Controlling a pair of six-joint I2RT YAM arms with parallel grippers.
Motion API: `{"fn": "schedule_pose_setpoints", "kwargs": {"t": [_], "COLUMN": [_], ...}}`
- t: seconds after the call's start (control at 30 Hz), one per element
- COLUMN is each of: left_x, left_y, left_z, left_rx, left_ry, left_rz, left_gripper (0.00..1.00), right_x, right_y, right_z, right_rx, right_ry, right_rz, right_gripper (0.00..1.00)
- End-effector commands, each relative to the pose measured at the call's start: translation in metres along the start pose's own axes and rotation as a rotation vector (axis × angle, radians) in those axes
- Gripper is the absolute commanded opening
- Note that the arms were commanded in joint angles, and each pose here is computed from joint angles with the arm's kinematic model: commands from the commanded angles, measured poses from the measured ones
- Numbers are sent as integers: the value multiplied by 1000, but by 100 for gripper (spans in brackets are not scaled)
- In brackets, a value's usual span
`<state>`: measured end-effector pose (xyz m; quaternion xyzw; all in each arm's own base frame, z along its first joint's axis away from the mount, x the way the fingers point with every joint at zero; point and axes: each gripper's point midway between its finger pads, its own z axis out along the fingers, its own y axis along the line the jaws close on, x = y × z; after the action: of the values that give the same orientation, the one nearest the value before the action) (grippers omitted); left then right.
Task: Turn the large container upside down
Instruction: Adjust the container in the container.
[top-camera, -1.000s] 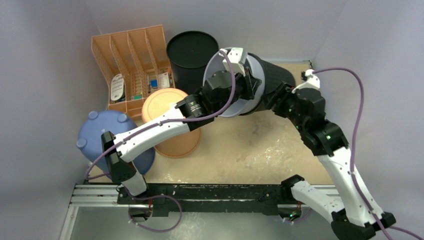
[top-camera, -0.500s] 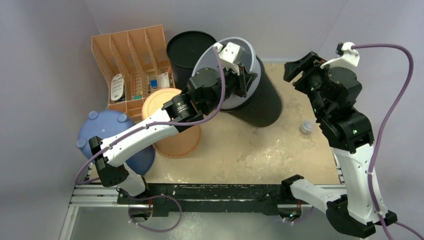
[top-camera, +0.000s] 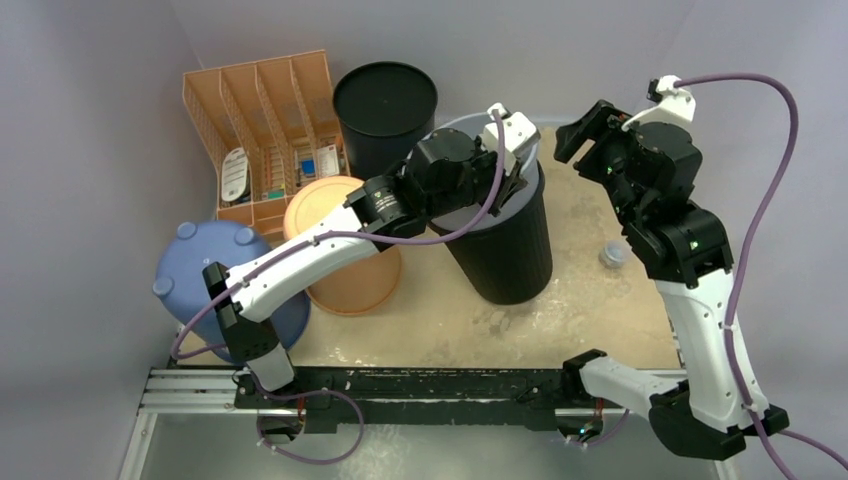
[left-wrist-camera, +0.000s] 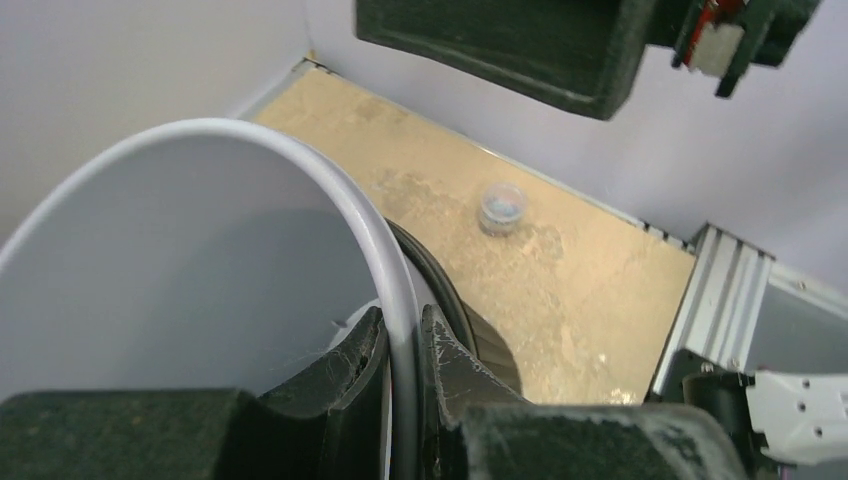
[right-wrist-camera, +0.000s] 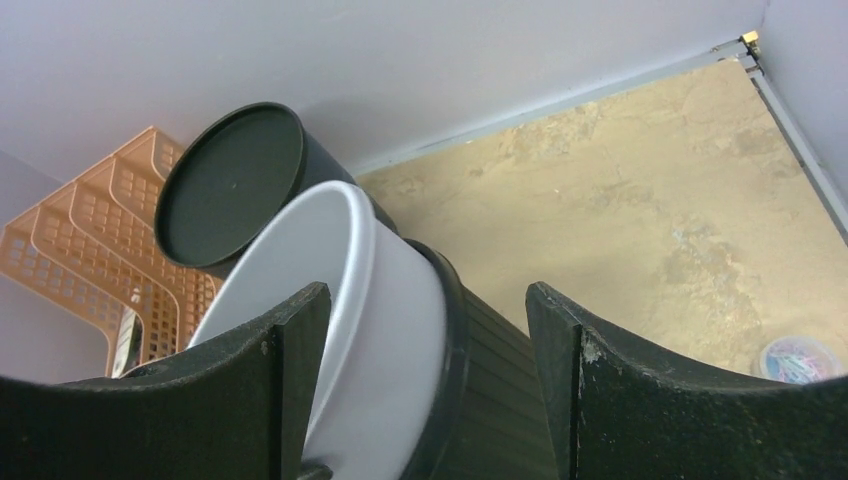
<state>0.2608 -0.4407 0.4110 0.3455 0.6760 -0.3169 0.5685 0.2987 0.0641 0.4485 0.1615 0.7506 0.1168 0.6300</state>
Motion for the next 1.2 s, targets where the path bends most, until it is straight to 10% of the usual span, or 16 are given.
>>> {"fn": "schedule_pose_setpoints", "kwargs": {"t": [0.0, 0.4, 0.8, 1.17], "left_x": [-87, -118, -132, -123], "left_y": [-21, 8, 62, 88], "left_z": [-28, -32, -17, -29], "left_rx": [105, -70, -328, -438], "left_ry": [-225, -384, -542, -608], "left_rz": [127, -26, -516, -651], "left_gripper": [0, 0, 0, 0], "right_x": [-22, 27, 26, 127], "right_y": [2, -20, -15, -59], "right_z": [-16, -19, -27, -8], "right_rx": [-23, 38, -12, 176], "right_ry": [-60, 76, 76, 358], "right_rz": [14, 12, 4, -57], "right_gripper": [75, 63, 70, 82]}}
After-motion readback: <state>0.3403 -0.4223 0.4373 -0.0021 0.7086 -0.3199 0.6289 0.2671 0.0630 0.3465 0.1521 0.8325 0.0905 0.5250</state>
